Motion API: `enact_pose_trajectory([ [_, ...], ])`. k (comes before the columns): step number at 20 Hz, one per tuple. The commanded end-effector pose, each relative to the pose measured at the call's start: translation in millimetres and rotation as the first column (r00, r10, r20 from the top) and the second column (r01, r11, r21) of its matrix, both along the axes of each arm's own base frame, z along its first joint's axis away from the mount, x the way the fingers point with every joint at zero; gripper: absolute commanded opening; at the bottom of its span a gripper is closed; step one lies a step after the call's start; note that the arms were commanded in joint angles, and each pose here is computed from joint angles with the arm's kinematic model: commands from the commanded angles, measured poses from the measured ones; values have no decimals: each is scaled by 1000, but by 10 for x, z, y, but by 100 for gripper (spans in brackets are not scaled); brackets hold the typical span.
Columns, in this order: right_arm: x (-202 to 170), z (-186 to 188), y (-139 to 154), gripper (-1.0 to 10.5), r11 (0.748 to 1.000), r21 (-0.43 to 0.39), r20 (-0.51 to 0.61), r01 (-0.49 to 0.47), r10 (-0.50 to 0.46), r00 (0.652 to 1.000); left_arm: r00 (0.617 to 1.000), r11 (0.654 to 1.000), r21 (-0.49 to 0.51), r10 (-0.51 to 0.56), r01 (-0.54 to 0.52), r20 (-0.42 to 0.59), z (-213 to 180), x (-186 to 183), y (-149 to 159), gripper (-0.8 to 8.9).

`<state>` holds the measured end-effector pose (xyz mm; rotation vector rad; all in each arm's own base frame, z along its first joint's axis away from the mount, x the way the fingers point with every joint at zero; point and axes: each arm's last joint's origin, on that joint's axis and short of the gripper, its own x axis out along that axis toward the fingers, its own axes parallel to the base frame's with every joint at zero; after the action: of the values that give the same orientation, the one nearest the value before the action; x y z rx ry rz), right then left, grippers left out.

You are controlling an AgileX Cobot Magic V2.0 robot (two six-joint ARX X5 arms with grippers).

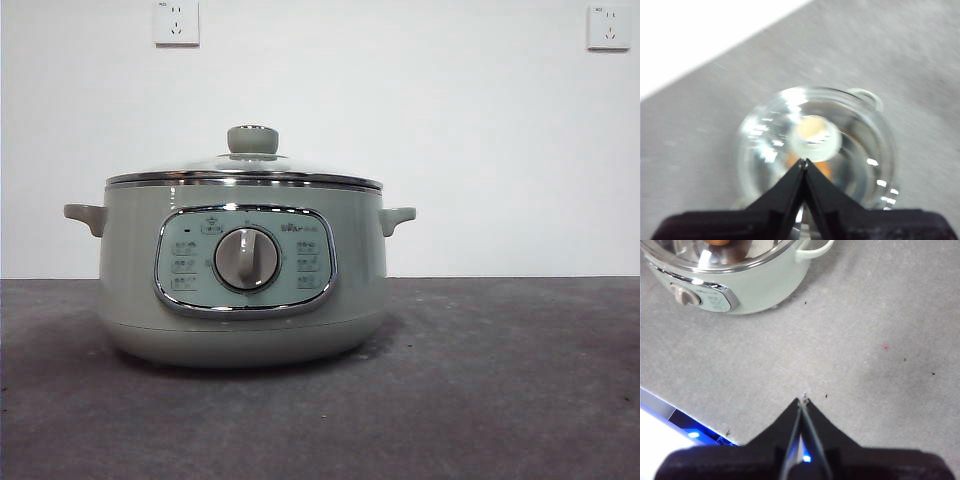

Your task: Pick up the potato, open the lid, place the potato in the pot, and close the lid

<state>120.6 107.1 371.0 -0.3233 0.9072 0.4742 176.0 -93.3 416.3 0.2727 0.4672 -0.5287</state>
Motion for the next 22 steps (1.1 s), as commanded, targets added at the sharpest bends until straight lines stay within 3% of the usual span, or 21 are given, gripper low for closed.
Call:
enact_pose_trajectory([
  [1,10,-29,12,1,1000,-5,-6,-1,1,1000,993,992,-57,113,-110,42,-251,-47,237,-3],
  [3,10,-30,12,1,1000,-5,-6,-1,1,1000,966,965,-160,228,-209,117,-577,-160,461,-3],
  [6,10,-29,12,1,1000,-5,-6,-1,1,1000,903,892,-311,392,-327,176,-1213,-378,703,-3],
  [9,10,-30,12,1,1000,-5,-6,-1,1,1000,850,841,-384,482,-381,211,-1874,-547,816,-3],
  [12,10,-29,12,1,1000,-5,-6,-1,1,1000,847,833,-397,491,-386,205,-2289,-674,833,-3],
  [17,10,-29,12,1,1000,-5,-6,-1,1,1000,807,815,-414,532,-405,256,-2502,-752,868,-3],
  [22,10,-29,12,1,1000,-5,-5,-1,1,1000,809,813,-375,545,-445,220,-2624,-793,888,-3],
])
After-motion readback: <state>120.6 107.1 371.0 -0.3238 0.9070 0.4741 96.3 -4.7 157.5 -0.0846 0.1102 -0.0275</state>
